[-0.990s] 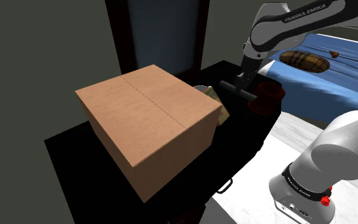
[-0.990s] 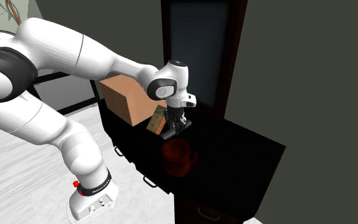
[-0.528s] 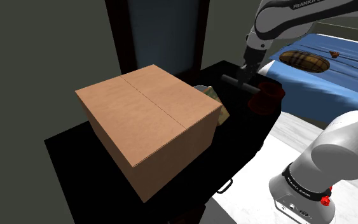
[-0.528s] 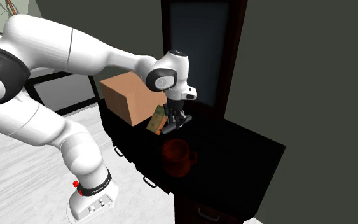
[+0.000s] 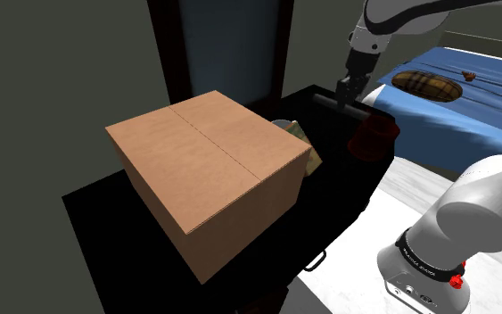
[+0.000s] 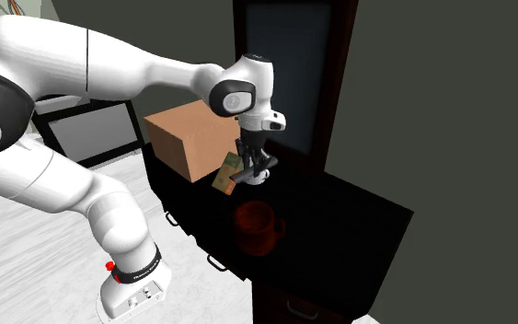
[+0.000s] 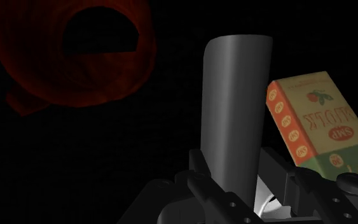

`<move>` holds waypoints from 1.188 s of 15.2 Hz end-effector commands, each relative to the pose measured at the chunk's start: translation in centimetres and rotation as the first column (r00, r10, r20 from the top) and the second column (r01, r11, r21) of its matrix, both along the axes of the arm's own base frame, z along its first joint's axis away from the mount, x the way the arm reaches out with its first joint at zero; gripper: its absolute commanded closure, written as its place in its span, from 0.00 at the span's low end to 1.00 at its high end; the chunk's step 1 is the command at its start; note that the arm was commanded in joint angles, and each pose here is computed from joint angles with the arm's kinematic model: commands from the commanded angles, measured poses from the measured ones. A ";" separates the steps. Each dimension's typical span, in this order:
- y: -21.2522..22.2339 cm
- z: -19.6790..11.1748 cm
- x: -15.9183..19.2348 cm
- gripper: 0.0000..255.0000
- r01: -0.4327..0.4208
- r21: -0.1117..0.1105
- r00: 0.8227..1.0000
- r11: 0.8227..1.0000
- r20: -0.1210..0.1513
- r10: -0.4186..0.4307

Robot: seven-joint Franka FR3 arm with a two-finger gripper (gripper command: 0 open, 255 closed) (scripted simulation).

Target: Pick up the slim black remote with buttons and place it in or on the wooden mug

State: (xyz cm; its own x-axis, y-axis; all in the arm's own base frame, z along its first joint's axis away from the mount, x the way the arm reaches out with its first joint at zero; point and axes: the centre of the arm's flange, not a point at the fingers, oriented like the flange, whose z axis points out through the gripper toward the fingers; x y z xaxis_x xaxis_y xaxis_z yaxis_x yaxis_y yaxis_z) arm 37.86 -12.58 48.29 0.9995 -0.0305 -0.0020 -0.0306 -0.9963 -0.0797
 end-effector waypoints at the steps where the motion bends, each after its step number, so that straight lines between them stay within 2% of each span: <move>1: -0.1 1.1 0.0 1.00 0.000 0.000 1.000 1.000 0.000 0.000; 4: -0.1 2.4 0.0 1.00 0.000 0.000 1.000 1.000 0.000 0.000; 15: -11.1 1.5 -9.4 1.00 0.000 0.000 1.000 1.000 0.000 0.000; 18: -11.8 0.4 -10.0 1.00 0.000 0.000 1.000 1.000 0.000 0.000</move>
State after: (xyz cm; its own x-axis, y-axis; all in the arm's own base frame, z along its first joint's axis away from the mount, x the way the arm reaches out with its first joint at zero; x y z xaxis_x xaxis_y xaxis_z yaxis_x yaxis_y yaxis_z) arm 28.06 -24.19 49.30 0.9995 -0.0315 -0.0025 -0.0316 -0.9963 -0.0799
